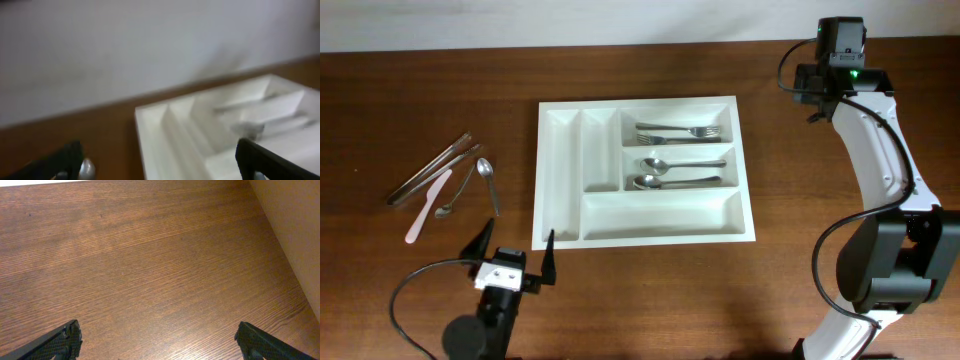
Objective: Pack container
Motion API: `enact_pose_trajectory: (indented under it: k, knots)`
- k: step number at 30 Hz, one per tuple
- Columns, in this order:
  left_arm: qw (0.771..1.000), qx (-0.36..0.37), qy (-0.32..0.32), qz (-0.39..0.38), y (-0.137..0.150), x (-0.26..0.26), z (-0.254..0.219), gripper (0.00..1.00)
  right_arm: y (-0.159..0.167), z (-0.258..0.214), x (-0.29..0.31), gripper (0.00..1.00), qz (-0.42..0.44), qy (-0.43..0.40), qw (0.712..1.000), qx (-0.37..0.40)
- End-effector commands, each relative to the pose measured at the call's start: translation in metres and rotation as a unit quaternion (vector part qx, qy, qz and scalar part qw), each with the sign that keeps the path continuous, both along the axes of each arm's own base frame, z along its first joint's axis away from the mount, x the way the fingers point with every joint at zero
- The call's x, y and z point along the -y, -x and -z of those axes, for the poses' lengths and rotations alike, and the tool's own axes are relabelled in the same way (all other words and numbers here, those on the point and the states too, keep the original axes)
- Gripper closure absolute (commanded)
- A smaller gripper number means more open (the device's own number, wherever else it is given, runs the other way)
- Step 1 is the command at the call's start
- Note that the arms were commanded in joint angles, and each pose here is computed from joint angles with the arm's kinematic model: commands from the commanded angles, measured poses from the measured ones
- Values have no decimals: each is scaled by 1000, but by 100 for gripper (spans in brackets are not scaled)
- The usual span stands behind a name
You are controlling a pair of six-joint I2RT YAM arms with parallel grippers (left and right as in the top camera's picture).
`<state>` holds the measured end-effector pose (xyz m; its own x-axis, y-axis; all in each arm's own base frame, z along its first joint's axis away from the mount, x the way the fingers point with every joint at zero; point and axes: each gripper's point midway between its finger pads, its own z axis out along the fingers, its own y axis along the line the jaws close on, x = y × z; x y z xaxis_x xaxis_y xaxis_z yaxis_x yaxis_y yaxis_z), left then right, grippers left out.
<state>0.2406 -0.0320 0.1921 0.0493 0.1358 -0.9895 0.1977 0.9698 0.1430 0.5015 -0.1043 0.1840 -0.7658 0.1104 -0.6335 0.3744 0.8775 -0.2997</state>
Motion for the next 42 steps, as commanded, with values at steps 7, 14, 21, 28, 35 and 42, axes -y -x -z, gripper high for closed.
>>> enact_pose_trajectory:
  k: [7,14,21,28,35,42]
  knots:
    - [989,-42,89,-106,-3,-36,-43,1,0,-5,4,1,7,-4,1000,8]
    - [970,-188,73,-138,-44,-45,-77,1,0,-5,4,1,7,-4,1000,8]
    - [909,-400,75,-86,-65,-23,-58,1,0,-5,4,1,7,-4,1000,8]
    - [887,-449,109,-5,-81,7,-38,1,0,-5,4,1,7,-4,1000,8]
    - [871,-467,85,-130,-113,-35,-1,3,0,-5,4,1,7,-4,1000,8]
    - [843,-448,144,-262,-150,-70,32,1,0,-5,4,1,7,-4,1000,8]
